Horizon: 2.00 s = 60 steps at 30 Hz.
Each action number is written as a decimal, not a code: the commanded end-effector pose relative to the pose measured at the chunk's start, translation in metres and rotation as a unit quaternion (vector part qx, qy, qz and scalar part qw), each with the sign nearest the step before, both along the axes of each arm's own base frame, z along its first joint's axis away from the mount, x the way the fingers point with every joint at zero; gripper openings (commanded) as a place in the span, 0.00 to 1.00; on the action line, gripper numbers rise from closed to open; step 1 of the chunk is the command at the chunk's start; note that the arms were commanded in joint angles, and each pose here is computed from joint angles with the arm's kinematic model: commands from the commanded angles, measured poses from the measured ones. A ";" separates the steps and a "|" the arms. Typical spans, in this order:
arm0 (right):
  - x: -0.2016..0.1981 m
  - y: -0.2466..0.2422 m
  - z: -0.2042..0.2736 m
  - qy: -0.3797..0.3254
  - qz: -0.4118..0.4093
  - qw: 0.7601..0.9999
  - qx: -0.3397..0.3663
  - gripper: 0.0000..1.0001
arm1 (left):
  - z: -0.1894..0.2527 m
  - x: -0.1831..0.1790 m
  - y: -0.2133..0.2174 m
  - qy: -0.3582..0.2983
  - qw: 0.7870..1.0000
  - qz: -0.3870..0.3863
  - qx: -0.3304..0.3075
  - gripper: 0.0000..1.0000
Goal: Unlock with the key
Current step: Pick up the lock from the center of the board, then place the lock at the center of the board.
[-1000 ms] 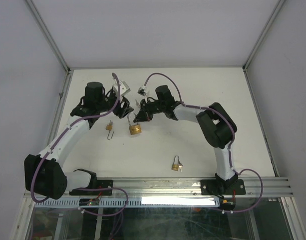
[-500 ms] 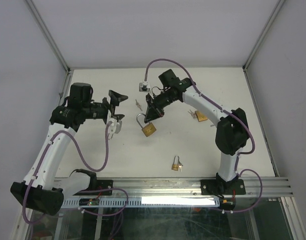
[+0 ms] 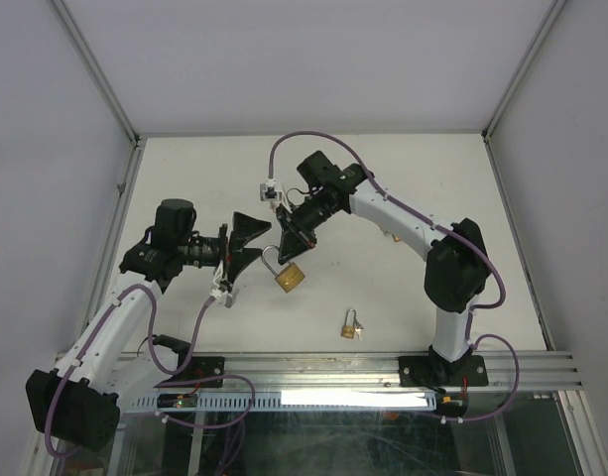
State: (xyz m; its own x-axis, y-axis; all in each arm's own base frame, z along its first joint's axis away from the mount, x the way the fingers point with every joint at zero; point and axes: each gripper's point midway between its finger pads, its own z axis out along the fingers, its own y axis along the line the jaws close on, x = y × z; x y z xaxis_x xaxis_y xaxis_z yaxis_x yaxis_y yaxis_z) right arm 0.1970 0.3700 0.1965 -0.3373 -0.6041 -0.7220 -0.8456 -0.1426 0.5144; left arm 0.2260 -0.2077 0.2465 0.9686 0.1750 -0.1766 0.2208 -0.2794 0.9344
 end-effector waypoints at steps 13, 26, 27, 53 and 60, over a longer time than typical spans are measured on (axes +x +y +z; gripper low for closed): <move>-0.008 0.018 0.050 -0.019 0.027 0.998 0.053 0.00 | 0.024 -0.042 -0.021 -0.291 0.943 -0.157 -0.036 0.56; 0.011 0.031 0.045 -0.033 0.025 0.998 0.045 0.00 | 0.019 -0.044 -0.022 -0.283 0.945 -0.162 -0.039 0.08; 0.012 0.033 0.045 -0.035 0.025 0.998 0.048 0.00 | 0.018 -0.044 -0.021 -0.283 0.945 -0.161 -0.038 0.04; 0.126 0.063 0.011 -0.184 -0.202 0.954 0.126 0.46 | -0.052 0.021 0.054 -0.116 0.937 0.001 0.330 0.00; 0.220 0.033 -0.015 -0.218 -0.455 0.863 0.023 0.43 | -0.050 0.051 0.048 0.033 0.906 0.155 0.392 0.00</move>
State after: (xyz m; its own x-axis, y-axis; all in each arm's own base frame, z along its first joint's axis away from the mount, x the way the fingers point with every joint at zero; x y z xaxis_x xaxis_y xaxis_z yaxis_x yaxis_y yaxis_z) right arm 0.3531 0.4167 0.1683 -0.3169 -0.3343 -0.8876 -0.9067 0.3814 0.1801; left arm 0.2449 -0.1501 0.1644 0.8577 0.5068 -0.0868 0.4846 -0.7406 0.4655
